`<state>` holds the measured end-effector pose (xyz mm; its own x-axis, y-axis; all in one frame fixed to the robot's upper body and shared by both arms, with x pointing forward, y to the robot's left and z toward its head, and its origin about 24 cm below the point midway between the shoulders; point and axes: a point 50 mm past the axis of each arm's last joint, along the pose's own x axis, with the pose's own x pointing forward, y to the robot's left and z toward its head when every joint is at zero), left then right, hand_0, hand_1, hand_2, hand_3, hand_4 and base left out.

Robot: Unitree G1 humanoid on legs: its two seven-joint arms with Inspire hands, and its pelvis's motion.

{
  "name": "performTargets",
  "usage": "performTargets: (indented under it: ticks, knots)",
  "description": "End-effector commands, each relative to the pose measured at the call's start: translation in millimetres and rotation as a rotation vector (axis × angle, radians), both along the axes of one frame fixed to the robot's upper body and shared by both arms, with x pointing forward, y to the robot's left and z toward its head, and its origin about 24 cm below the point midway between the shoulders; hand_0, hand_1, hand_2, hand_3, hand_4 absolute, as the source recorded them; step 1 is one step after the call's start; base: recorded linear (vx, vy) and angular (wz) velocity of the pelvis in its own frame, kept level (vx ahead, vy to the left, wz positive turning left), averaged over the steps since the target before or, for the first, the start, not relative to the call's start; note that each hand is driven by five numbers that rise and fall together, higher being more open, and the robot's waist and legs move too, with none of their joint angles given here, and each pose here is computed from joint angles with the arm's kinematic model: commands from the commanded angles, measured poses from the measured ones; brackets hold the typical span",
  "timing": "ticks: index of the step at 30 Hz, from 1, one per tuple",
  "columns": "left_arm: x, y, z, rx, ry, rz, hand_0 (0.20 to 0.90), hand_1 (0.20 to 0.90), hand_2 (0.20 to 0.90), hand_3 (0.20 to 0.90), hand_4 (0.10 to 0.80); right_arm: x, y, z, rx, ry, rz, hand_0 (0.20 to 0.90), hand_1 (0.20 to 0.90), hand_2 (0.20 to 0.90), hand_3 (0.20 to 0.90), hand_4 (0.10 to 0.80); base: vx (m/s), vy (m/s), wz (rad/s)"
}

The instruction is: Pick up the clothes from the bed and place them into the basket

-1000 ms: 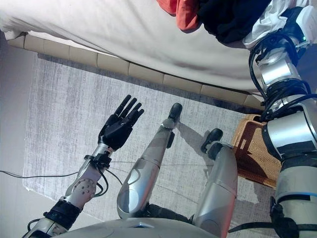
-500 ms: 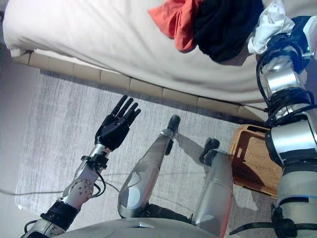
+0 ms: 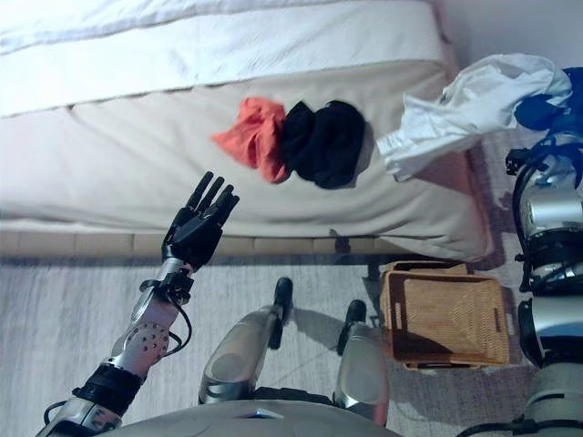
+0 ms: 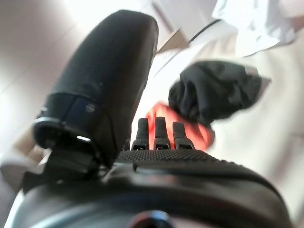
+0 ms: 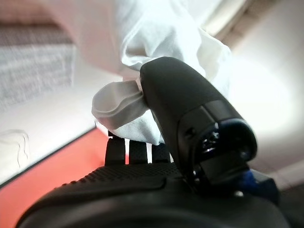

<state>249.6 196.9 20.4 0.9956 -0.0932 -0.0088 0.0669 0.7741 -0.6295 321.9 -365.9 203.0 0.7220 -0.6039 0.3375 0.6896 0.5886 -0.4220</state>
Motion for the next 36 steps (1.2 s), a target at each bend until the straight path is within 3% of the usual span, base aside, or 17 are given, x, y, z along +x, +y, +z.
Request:
performTargets:
  ticks: [1, 14, 20, 36]
  knots:
    - [-3.5, -9.8, 1.0, 0.091, -0.059, -0.042, 0.900, 0.900, 0.900, 0.900, 0.800, -13.8, -2.3, 39.8, -0.202, -0.109, 0.065, 0.300, 0.300, 0.300, 0.200, 0.100, 0.009, 0.028, -0.54]
    - [2.7, -13.0, -4.3, 0.065, -0.048, -0.063, 0.900, 0.900, 0.900, 0.900, 0.800, -35.9, 17.0, -27.0, -0.182, 0.045, 0.220, 0.300, 0.300, 0.300, 0.200, 0.100, -0.028, -0.017, -0.34]
    - [6.0, -25.1, -9.2, 0.056, -0.049, -0.071, 0.900, 0.900, 0.900, 0.900, 0.800, -52.7, 13.5, -75.7, -0.191, 0.300, 0.230, 0.300, 0.300, 0.300, 0.200, 0.100, -0.013, -0.020, -0.14]
    - [12.6, -34.3, -8.8, 0.066, -0.057, -0.066, 0.900, 0.900, 0.900, 0.900, 0.800, -75.6, 27.8, -179.0, 0.035, 0.634, 0.231, 0.300, 0.300, 0.300, 0.200, 0.100, 0.015, -0.008, -0.16]
